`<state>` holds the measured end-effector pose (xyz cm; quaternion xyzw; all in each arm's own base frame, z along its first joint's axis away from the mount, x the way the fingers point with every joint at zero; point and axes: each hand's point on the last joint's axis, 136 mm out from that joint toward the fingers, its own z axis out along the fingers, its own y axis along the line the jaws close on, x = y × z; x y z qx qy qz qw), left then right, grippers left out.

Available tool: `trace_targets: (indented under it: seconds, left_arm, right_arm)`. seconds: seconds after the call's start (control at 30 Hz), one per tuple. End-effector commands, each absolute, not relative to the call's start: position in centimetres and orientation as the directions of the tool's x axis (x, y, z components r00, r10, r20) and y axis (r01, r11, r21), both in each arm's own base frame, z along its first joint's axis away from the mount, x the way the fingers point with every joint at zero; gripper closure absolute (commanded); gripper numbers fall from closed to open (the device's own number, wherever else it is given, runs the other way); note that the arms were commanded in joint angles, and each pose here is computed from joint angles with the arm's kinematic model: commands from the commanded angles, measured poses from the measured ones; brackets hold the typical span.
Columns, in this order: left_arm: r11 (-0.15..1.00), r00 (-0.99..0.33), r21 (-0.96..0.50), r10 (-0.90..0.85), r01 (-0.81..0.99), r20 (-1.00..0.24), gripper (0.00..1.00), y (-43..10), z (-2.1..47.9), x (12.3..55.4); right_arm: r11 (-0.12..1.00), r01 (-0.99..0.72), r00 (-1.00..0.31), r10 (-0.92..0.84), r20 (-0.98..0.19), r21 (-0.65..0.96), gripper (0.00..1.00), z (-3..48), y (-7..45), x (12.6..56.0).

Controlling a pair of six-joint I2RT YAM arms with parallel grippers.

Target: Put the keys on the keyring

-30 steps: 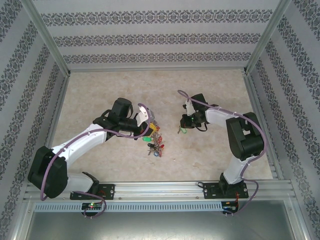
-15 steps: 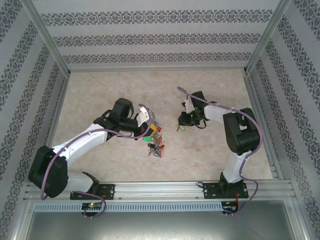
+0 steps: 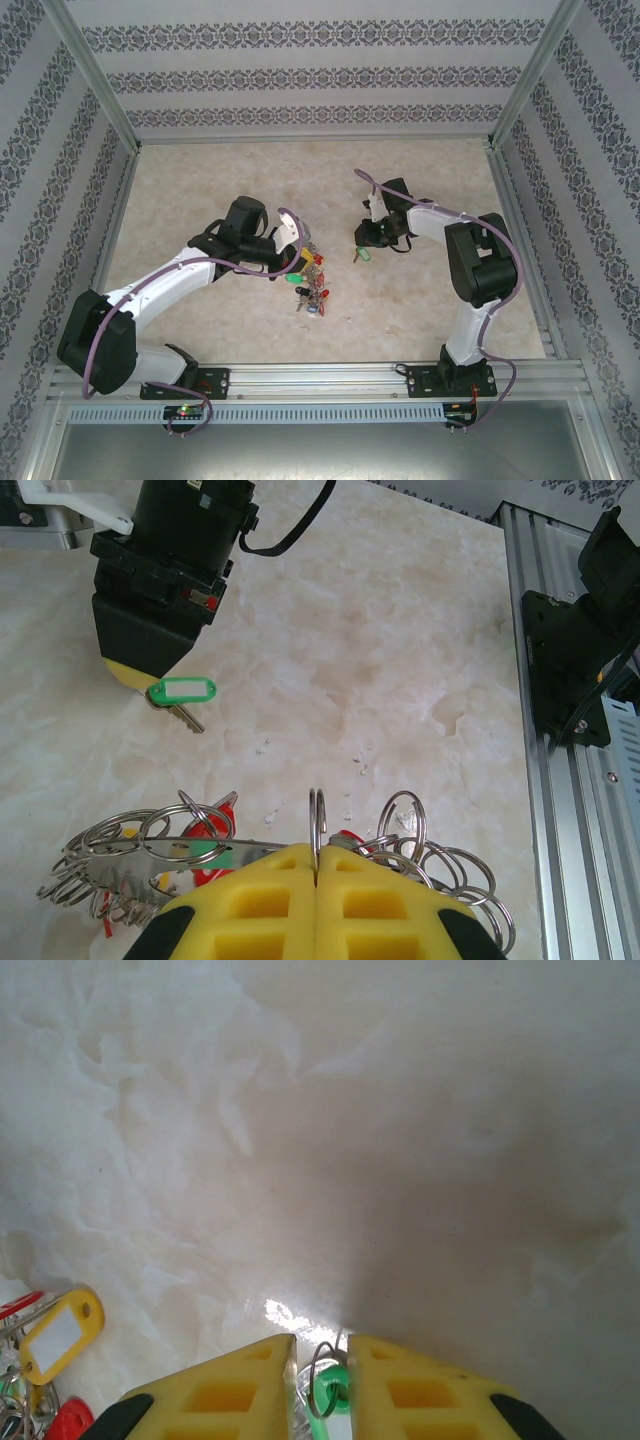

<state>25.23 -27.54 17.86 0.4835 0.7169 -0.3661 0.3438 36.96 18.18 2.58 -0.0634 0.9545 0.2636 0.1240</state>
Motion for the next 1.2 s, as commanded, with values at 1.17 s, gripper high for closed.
trace_targets:
  seconds: [1.17]
  left_arm:
    - [0.223,-0.242,-0.159,0.420,0.962,-0.875,1.00,-28.59,19.89,25.48]
  right_arm:
    - [0.863,-0.200,-0.965,-0.091,-0.247,0.463,0.93,2.02,17.64,36.66]
